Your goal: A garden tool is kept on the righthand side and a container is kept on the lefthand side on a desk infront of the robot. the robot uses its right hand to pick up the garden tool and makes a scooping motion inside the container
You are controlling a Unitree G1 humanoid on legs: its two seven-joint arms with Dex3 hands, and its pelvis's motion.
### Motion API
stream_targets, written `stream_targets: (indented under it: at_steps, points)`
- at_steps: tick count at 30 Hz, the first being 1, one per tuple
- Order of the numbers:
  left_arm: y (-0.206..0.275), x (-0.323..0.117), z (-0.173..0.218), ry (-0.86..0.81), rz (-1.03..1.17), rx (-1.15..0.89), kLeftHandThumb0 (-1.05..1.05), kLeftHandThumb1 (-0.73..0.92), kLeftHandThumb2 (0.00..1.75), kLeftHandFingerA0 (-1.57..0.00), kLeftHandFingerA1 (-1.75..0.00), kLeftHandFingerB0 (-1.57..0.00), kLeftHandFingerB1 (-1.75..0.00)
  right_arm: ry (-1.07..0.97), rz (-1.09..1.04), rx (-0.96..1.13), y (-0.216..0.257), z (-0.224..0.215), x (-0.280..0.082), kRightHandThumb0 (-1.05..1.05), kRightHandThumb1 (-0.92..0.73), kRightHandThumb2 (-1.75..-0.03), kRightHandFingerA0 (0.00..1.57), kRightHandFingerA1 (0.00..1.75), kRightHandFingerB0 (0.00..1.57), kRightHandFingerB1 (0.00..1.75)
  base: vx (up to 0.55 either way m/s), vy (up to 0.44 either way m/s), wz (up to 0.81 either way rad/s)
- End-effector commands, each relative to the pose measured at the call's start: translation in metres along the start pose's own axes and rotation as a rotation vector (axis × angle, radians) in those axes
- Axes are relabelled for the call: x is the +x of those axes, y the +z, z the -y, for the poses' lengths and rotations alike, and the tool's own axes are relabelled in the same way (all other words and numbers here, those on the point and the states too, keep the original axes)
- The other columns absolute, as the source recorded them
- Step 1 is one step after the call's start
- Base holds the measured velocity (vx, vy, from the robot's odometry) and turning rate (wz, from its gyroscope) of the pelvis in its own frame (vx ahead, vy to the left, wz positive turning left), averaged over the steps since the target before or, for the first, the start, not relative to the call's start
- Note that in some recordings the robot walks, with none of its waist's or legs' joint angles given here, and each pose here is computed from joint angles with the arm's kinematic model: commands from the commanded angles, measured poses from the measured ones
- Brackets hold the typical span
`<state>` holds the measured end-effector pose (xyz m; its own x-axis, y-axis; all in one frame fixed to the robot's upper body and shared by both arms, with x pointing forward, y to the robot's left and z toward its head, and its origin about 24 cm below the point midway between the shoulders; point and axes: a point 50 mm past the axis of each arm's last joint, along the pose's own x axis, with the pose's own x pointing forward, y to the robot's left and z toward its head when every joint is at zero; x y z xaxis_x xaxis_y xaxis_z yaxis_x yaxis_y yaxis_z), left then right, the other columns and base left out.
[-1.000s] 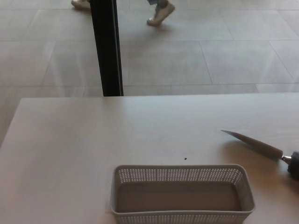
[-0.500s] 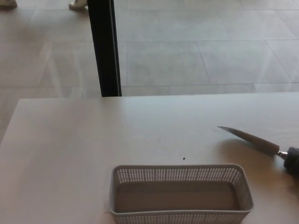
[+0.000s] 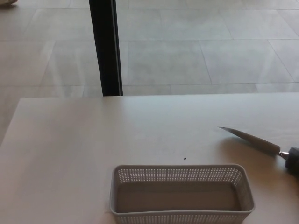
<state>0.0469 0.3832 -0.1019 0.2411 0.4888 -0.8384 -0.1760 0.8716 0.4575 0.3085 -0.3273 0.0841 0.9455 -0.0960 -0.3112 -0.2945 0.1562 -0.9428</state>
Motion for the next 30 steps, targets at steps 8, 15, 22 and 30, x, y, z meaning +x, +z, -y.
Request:
stream_targets:
  at_steps: [8,15,22,30]
  points:
    - [0.001,0.0,-0.006,0.017,-0.006,0.008,-0.53,0.67,0.6,-0.64,-0.65,-0.58,-0.48,0.136,-0.036,-0.077,0.007,-0.021,0.008,-0.93,-0.56,-0.88,0.0,0.06,0.11,0.2,0.0,0.0,0.0]
    - [0.001,0.0,-0.005,0.017,-0.007,0.006,-0.52,0.67,0.6,-0.62,-0.64,-0.57,-0.49,0.287,-0.165,-0.267,0.003,-0.037,0.011,-0.68,-0.51,-0.85,0.4,0.64,0.05,0.26,0.0,0.0,0.0]
    - [0.002,0.0,-0.006,0.015,-0.007,0.038,-0.53,0.68,0.6,-0.63,-0.63,-0.56,-0.5,0.387,-0.267,-0.381,-0.006,-0.051,0.013,-0.36,-0.68,-0.6,0.89,1.05,0.71,0.47,0.0,0.0,0.0]
    - [0.003,0.0,-0.007,0.016,-0.004,0.029,-0.51,0.7,0.61,-0.58,-0.63,-0.52,-0.49,0.2,-0.171,-0.405,-0.016,-0.06,0.006,-0.36,-0.68,-0.63,0.65,1.44,0.74,0.5,0.0,0.0,0.01]
